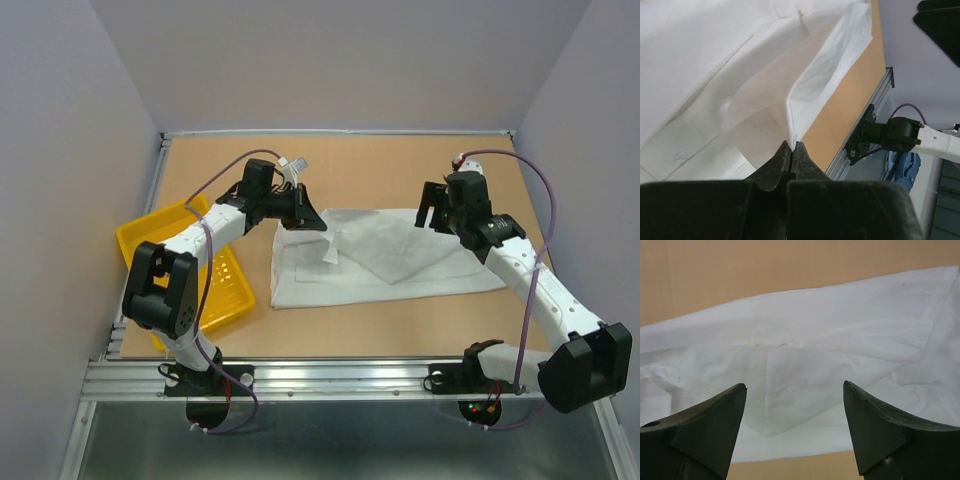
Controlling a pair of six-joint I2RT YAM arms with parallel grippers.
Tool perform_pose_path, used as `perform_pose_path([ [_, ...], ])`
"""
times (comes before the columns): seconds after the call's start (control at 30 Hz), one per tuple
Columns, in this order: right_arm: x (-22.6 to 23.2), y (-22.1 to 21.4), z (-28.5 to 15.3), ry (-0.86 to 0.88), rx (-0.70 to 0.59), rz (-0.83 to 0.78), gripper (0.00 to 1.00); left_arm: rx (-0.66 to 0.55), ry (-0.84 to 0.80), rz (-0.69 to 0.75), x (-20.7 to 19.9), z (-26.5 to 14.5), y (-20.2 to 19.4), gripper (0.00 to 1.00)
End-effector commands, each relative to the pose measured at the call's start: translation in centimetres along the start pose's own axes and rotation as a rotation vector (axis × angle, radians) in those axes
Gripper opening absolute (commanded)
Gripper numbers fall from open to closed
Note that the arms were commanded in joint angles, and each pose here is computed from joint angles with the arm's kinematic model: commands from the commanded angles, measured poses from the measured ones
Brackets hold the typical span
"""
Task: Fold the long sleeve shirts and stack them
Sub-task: Fold the shirt
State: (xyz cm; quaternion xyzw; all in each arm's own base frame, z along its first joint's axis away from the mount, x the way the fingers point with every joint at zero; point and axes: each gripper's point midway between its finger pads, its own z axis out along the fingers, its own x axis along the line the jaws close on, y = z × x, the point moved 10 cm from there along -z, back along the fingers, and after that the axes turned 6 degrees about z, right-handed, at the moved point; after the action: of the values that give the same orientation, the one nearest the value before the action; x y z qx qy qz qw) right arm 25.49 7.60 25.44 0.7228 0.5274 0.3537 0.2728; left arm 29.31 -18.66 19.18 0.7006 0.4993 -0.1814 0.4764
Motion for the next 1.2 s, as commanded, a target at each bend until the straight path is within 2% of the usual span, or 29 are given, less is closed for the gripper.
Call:
perform_pose_path([
  [0.0,0.0,-0.7,0.3,0.056,0.026,-0.021,0.83,-0.128,-0.008,0.105,-4.2,-2.7,3.1,0.06],
  [0.13,0.6,-0.9,0.4,0.131,0.064,-0.046,0.83,-0.152,0.155,0.042,-2.3,-1.6,4.3,0.2],
  [0.17,0.7,-1.1,0.5,0.141,0.074,-0.048,0.83,-0.149,0.179,0.021,-1.6,-1.1,4.3,0.32],
  [0.27,1.1,-1.3,0.4,0.209,0.099,-0.063,0.83,-0.182,0.3,-0.008,0.4,0.0,4.7,0.47],
  [0.3,1.1,-1.5,0.5,0.223,0.106,-0.067,0.83,-0.208,0.345,-0.001,0.7,0.0,5.2,0.63],
  [0.37,1.5,-1.8,0.5,0.283,0.128,-0.073,0.83,-0.239,0.391,0.004,1.0,-0.1,5.6,0.79],
  [0.5,2.6,-2.5,1.2,0.371,0.178,-0.084,0.83,-0.376,0.553,0.046,1.1,-1.5,7.1,0.81],
  [0.6,3.9,-2.8,1.9,0.414,0.197,-0.114,0.81,-0.432,0.553,0.124,0.4,-2.6,7.0,0.8],
  [0.7,5.6,-3.2,2.4,0.441,0.216,-0.161,0.79,-0.383,0.542,0.31,-0.5,-2.4,5.8,0.77],
  [0.73,5.8,-3.1,2.6,0.44,0.217,-0.156,0.79,-0.315,0.553,0.464,-1.0,-1.5,4.6,0.77],
  [0.83,6.1,-2.7,2.5,0.447,0.208,-0.153,0.79,-0.231,0.698,0.712,-1.7,-0.3,2.4,0.77],
  [0.87,6.0,-2.5,2.4,0.439,0.194,-0.154,0.79,-0.196,0.699,0.857,-2.7,0.6,1.6,0.77],
  [1.03,5.0,-2.4,0.9,0.41,0.131,-0.156,0.79,-0.124,0.707,1.033,-2.5,2.3,0.0,0.77],
  [1.17,4.2,-2.1,-1.0,0.414,0.07,-0.141,0.79,-0.016,0.746,1.147,-1.3,3.7,-0.8,0.76],
])
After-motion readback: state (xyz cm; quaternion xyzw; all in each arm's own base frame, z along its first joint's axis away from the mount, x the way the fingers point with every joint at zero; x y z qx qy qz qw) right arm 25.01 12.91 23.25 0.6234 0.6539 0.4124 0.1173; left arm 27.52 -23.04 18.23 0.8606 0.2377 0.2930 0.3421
